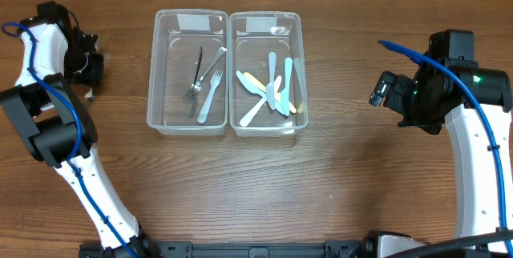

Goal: Pack container
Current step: 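Carry the metal fork into the left container and release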

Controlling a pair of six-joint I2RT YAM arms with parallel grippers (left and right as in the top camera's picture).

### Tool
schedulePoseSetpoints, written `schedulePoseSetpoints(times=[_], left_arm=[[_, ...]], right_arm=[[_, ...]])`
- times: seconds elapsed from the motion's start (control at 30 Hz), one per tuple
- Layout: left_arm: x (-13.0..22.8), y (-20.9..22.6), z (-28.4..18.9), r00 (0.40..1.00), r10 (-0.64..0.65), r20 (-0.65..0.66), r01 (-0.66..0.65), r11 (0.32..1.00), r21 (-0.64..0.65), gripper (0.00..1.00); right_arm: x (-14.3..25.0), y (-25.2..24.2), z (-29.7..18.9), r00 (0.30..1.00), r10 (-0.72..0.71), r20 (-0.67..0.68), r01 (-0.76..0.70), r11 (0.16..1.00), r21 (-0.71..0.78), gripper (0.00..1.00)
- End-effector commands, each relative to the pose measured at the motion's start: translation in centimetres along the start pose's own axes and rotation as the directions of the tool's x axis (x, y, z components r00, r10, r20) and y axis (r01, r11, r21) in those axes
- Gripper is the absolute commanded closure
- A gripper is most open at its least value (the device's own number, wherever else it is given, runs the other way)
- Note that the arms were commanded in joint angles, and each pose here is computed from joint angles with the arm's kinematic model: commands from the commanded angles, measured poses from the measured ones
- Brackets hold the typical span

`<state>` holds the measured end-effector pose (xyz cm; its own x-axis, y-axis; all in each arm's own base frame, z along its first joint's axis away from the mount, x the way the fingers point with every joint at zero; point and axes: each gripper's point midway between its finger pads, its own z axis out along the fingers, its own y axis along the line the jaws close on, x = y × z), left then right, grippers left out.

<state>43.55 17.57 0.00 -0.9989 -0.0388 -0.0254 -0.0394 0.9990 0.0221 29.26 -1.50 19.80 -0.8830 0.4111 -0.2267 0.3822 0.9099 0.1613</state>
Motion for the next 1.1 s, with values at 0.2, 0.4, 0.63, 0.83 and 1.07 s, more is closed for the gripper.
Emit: schedulePoseSetpoints(times=[0.2, 0.4, 0.63, 0.83, 1.07], left_arm=[[1.1, -0.8, 1.4, 0.998, -0.028, -0.053, 0.029, 0.999, 0.018, 0.96], [1.1, -1.5, -1.1, 0.997, -0.068, -0.036, 0.068, 0.998, 0.013, 0.96], [-1.0, -5.3, -12.3, 0.981, -0.027, 0.194, 0.034, 0.999, -0.031, 0.96], [0.6, -16.0, -25.3, 0.891, 0.035, 0.452, -0.015, 0.999, -0.049, 0.96], [2.0, -24.5, -22.6, 0.933, 0.026, 0.359, -0.038, 0.999, 0.025, 0.96]], right_arm=[[-0.2, 0.0, -0.4, 1.000, -0.003, 0.020, 0.003, 1.000, 0.002, 0.00], [-0.3, 0.1, -0.4, 1.000, -0.003, 0.026, 0.003, 1.000, 0.000, 0.00], [-0.3, 0.1, -0.4, 1.000, -0.003, 0.025, 0.003, 1.000, 0.000, 0.00], [0.0, 0.0, -0.4, 1.000, -0.002, 0.014, 0.002, 1.000, 0.003, 0.00], [0.0, 0.0, -0.4, 1.000, -0.002, 0.013, 0.002, 1.000, 0.003, 0.00]])
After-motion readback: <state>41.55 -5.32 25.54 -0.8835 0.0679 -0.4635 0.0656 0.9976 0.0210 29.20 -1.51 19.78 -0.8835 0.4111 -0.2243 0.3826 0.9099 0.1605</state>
